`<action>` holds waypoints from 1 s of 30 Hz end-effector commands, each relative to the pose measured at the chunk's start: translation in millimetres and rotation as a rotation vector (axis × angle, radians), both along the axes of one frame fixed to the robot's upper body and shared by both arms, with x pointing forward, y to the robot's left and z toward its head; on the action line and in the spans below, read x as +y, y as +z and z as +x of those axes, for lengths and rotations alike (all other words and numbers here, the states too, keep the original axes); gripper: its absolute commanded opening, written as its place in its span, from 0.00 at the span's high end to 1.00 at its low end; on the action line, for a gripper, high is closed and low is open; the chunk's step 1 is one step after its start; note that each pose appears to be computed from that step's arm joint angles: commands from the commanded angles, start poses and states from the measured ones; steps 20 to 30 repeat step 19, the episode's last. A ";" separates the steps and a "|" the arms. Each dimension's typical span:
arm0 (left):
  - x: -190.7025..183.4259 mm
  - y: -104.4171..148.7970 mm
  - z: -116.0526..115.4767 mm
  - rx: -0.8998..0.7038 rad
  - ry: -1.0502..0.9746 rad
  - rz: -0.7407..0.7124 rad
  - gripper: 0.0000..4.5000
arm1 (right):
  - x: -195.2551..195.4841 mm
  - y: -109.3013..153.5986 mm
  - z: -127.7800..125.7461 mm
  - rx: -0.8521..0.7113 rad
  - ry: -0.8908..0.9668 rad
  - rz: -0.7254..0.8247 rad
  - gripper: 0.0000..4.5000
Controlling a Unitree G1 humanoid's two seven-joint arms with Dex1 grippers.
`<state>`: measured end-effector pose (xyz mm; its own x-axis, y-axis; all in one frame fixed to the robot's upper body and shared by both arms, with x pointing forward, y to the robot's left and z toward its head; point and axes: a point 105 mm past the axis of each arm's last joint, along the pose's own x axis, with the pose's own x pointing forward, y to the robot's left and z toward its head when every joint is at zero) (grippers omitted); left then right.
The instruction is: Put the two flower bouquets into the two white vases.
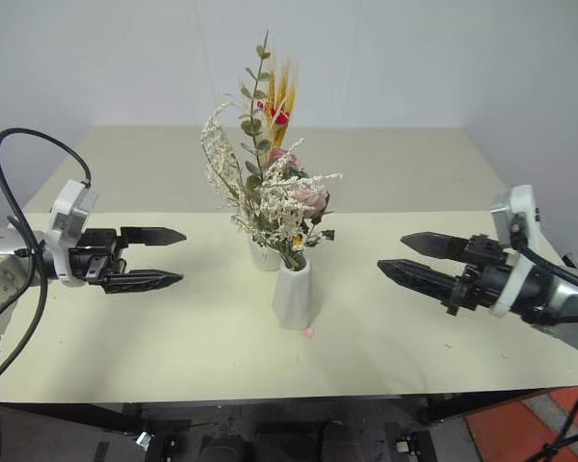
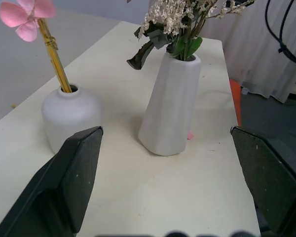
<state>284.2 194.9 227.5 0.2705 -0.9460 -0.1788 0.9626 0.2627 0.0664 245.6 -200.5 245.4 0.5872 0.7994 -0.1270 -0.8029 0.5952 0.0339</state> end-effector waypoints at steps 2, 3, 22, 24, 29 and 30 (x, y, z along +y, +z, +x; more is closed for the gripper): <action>0.4 18.5 -8.5 -0.067 -0.009 -0.013 0.00 | -13.7 14.8 -6.4 -0.071 -0.014 -0.053 0.01; 0.6 19.3 -8.7 -0.071 -0.006 -0.013 0.00 | -16.4 15.2 -6.8 -0.073 -0.017 -0.065 0.01; 0.0 21.5 -10.6 -0.085 0.000 -0.002 0.00 | -22.0 9.9 -4.2 -0.105 -0.032 -0.122 0.01; 0.0 21.5 -10.6 -0.085 0.000 -0.002 0.00 | -22.0 9.9 -4.2 -0.105 -0.032 -0.122 0.01; 0.0 21.5 -10.6 -0.085 0.000 -0.002 0.00 | -22.0 9.9 -4.2 -0.105 -0.032 -0.122 0.01; 0.0 21.5 -10.6 -0.085 0.000 -0.002 0.00 | -22.0 9.9 -4.2 -0.105 -0.032 -0.122 0.01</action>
